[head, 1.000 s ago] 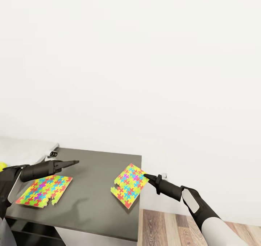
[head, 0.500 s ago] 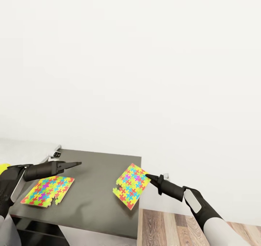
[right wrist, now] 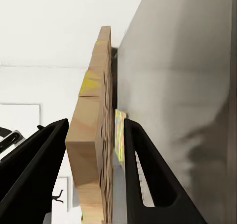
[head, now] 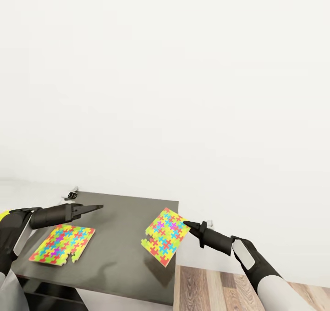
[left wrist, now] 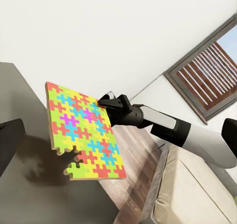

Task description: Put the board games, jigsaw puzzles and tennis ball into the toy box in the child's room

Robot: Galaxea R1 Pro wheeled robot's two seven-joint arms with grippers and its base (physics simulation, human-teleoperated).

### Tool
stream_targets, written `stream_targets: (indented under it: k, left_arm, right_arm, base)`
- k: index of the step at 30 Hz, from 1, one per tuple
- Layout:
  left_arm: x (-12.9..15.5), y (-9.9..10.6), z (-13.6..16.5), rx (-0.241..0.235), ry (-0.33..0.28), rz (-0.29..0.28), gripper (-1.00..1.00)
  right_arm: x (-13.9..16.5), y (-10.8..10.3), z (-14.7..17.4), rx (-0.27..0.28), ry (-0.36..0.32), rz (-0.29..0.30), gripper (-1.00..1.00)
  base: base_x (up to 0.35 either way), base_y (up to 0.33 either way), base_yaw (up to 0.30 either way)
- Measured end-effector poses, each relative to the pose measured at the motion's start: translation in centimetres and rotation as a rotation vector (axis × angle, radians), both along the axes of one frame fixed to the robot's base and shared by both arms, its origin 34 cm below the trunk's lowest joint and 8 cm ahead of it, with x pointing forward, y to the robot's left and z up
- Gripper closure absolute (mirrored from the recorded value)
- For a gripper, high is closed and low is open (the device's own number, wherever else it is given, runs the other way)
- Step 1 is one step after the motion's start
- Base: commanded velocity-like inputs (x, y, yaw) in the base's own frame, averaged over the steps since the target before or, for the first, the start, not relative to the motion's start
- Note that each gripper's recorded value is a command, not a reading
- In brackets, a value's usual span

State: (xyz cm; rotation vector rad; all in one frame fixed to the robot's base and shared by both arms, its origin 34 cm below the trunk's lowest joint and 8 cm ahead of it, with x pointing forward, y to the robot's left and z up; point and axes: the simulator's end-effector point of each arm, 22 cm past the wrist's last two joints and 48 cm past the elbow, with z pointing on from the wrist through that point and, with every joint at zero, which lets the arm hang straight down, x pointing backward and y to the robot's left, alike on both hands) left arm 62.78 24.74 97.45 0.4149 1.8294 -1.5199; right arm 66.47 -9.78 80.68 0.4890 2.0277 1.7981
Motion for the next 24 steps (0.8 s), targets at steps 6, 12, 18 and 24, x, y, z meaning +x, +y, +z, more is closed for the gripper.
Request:
stream_targets:
  k: [6, 12, 18, 24]
  left_arm:
    - [0.0, 0.0, 1.0, 0.0, 0.001, -0.001, -1.0]
    - [0.0, 0.0, 1.9, 0.001, 0.001, -0.001, -1.0]
    - [0.1, 0.0, 2.9, 0.002, 0.001, -0.001, -1.0]
    - [0.0, -0.1, 3.8, 0.0, 0.002, -0.002, -1.0]
  right_arm:
    - [0.2, 0.0, 1.2, 0.004, -0.001, -0.003, 1.0]
    - [0.7, -0.6, 2.9, 0.05, 0.007, -0.036, 1.0]
    - [0.3, -0.5, 3.8, 0.066, 0.039, -0.017, 1.0]
    - [-0.2, -1.2, 4.6, 0.069, 0.07, 0.005, 1.0]
  base:
    - [0.0, 0.0, 0.0]
    - [0.0, 0.0, 0.0]
    - [-0.085, 0.0, 0.0]
    - [-0.11, 0.0, 0.0]
